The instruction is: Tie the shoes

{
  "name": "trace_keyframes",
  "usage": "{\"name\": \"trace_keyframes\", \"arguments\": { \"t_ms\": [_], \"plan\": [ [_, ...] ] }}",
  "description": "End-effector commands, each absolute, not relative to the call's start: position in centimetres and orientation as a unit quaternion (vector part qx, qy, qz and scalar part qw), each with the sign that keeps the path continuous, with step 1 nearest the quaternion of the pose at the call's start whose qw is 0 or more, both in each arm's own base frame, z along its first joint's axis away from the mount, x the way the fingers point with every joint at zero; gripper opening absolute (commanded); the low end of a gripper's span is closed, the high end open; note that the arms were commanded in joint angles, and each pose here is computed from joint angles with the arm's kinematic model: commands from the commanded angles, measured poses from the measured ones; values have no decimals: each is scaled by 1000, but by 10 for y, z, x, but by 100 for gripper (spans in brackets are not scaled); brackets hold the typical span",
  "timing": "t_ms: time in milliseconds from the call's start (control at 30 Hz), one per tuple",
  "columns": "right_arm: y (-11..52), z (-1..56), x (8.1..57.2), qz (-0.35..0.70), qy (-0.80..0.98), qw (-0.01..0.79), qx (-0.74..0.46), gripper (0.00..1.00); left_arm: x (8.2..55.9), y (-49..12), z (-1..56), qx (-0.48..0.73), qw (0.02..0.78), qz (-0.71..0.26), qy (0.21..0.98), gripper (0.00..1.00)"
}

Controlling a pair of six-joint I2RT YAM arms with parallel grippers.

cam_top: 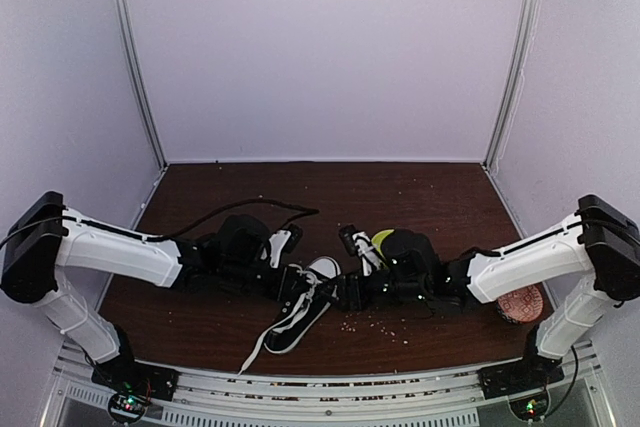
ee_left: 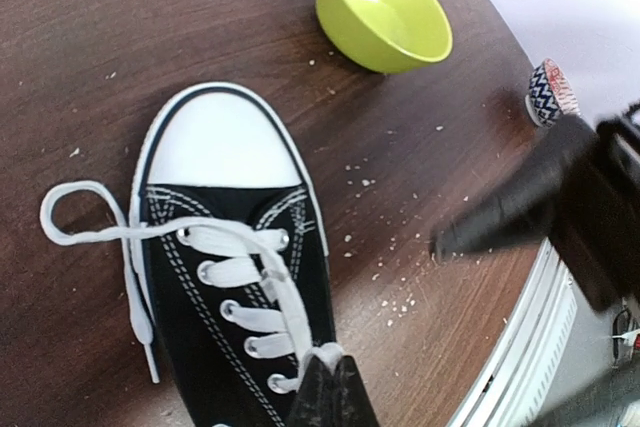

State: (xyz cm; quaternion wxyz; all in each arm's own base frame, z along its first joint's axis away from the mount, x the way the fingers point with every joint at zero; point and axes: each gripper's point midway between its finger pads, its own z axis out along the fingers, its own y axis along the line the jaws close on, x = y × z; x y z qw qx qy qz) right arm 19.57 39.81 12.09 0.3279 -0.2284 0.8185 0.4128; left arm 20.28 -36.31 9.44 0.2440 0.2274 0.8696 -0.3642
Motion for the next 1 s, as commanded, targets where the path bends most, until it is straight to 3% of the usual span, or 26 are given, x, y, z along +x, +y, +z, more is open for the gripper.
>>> {"name": "trace_keyframes", "arguments": {
  "t_ms": [0,467,733,967],
  "plan": [
    [424,128,190,412,800,351,-258,72,208,-374,109,226,239,-393,859,0],
    [451,100,209,345,822,356,-280,53,208,-377,112,227,229,-398,859,0],
    [451,93,216,327,833,355,-269,30,207,-377,112,227,226,-402,858,0],
    [450,90,220,318,838,359,-259,17,205,-379,111,228,221,-406,857,0]
  ]
}}
